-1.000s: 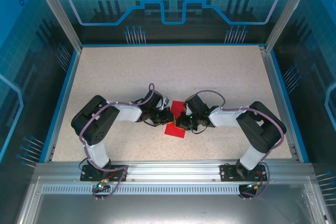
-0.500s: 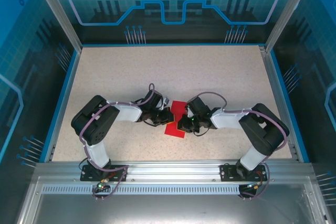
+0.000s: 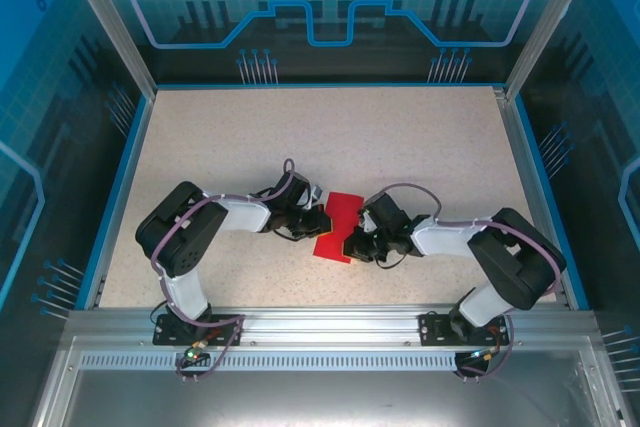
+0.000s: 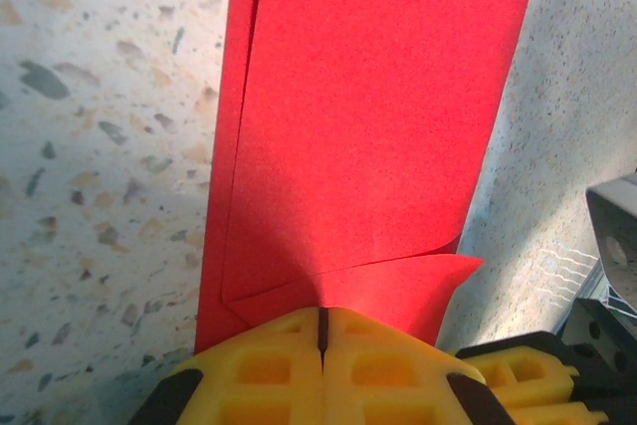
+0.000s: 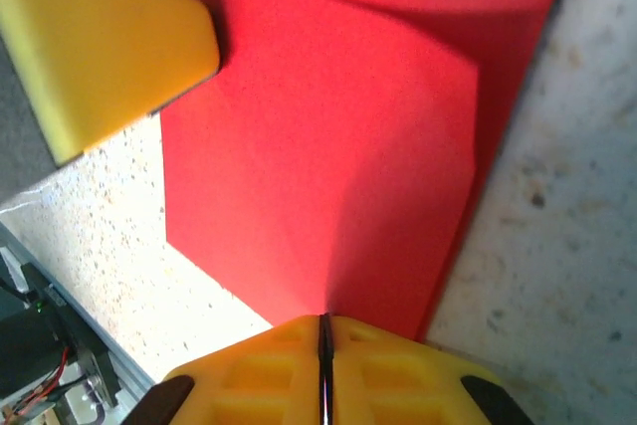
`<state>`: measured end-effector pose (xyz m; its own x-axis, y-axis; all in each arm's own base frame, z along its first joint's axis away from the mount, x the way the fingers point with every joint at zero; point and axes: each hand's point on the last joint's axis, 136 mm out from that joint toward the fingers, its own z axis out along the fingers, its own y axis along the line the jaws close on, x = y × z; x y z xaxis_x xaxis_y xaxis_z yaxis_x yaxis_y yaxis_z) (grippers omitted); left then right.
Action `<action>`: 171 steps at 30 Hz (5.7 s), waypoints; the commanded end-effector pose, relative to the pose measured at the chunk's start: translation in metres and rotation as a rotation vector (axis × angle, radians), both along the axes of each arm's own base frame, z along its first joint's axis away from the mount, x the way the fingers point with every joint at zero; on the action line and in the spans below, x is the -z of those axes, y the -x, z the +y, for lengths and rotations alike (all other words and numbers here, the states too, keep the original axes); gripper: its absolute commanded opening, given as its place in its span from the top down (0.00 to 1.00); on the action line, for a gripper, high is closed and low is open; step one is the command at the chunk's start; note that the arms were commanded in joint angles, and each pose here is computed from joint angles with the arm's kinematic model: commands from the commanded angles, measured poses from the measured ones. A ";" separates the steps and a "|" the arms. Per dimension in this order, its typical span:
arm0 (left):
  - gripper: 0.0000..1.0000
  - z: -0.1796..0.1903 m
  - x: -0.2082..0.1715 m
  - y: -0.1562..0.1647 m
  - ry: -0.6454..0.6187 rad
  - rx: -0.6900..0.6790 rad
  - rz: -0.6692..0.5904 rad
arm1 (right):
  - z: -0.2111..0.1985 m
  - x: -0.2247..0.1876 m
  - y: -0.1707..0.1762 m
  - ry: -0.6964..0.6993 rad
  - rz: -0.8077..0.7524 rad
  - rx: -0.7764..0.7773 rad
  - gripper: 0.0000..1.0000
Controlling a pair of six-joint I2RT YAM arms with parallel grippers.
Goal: Fold a paper plane with a square sheet of paper (pick it up from the middle)
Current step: Fold the triangle a second time at the center of the table, then turn over the paper at the center of the table.
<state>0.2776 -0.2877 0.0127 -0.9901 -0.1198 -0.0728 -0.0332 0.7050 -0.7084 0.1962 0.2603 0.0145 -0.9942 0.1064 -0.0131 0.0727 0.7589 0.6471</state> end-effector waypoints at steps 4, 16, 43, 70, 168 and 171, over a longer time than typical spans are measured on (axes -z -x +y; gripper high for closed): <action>0.96 0.015 0.027 0.013 -0.093 -0.013 0.064 | -0.012 0.020 0.028 0.042 0.087 -0.040 0.90; 0.95 0.014 0.026 0.013 -0.094 -0.013 0.066 | -0.015 0.017 0.041 -0.007 0.079 -0.047 0.90; 0.93 0.002 -0.004 0.004 -0.022 -0.008 0.021 | -0.019 -0.028 -0.045 -0.050 -0.087 0.106 0.65; 0.92 0.004 -0.009 0.001 -0.031 -0.015 0.004 | -0.022 -0.010 -0.054 0.003 -0.063 0.143 0.61; 0.68 0.138 -0.096 -0.009 -0.241 -0.524 -0.318 | -0.146 -0.165 -0.043 1.142 -0.303 0.008 0.99; 0.66 0.149 -0.098 -0.005 -0.271 -0.554 -0.329 | -0.129 -0.158 -0.050 1.196 -0.290 -0.025 0.97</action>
